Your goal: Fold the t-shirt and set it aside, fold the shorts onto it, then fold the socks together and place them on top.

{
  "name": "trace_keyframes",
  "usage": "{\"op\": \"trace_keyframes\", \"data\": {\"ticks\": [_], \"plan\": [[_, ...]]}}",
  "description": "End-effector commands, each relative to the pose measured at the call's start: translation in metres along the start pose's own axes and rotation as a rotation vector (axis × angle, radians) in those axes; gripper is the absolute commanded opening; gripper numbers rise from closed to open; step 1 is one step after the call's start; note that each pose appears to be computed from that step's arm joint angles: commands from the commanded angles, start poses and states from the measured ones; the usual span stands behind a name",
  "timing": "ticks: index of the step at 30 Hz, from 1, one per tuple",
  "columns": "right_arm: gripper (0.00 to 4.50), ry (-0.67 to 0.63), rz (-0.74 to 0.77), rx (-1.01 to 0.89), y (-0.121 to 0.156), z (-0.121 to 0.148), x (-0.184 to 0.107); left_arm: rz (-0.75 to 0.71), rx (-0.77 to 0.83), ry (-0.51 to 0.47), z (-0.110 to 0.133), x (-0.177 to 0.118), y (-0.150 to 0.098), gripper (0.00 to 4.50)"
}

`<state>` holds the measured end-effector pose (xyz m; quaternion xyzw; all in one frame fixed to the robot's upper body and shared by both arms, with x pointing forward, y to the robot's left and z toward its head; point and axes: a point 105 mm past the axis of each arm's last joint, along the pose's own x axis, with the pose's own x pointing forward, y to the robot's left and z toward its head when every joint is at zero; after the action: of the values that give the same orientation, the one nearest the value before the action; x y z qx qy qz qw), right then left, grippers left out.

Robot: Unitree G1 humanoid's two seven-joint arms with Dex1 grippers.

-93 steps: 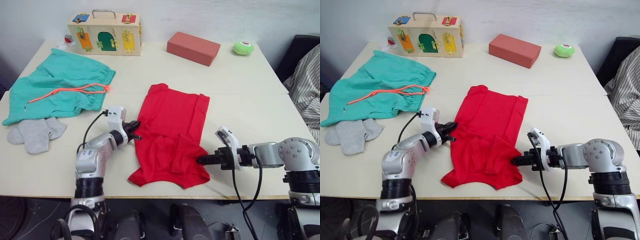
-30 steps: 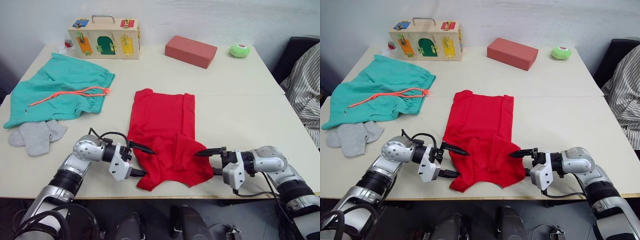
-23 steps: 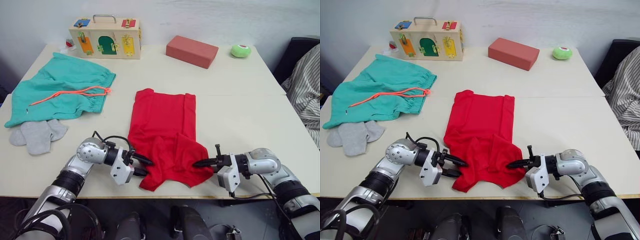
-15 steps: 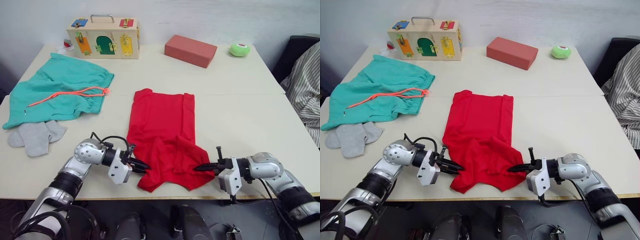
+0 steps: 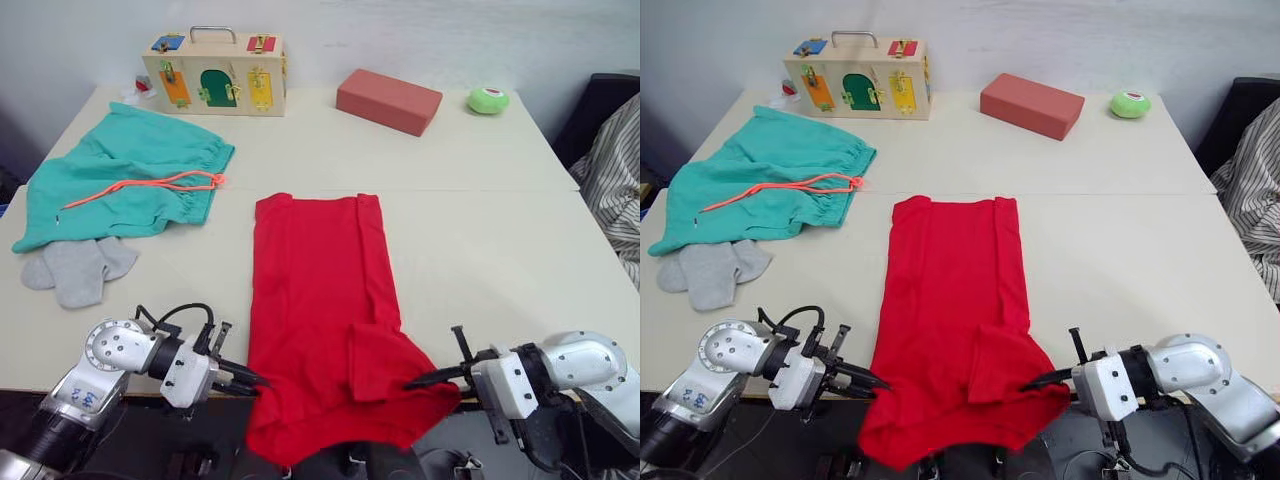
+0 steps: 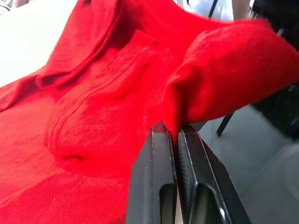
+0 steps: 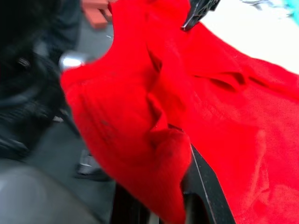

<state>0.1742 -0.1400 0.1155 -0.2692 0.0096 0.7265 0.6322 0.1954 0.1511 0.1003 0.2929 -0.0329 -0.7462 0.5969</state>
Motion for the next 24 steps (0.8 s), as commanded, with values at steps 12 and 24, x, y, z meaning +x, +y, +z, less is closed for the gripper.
{"op": "trace_keyframes", "data": {"ticks": [12,24], "plan": [[0.00,-0.043,0.103,0.378,0.004,0.027,-0.006,0.042,-0.336,-0.003,0.011,-0.019,-0.014,0.04],[0.00,-0.209,-0.263,0.439,-0.133,0.027,-0.029,0.464,-0.734,-0.183,0.003,-0.070,0.088,0.04]]}}
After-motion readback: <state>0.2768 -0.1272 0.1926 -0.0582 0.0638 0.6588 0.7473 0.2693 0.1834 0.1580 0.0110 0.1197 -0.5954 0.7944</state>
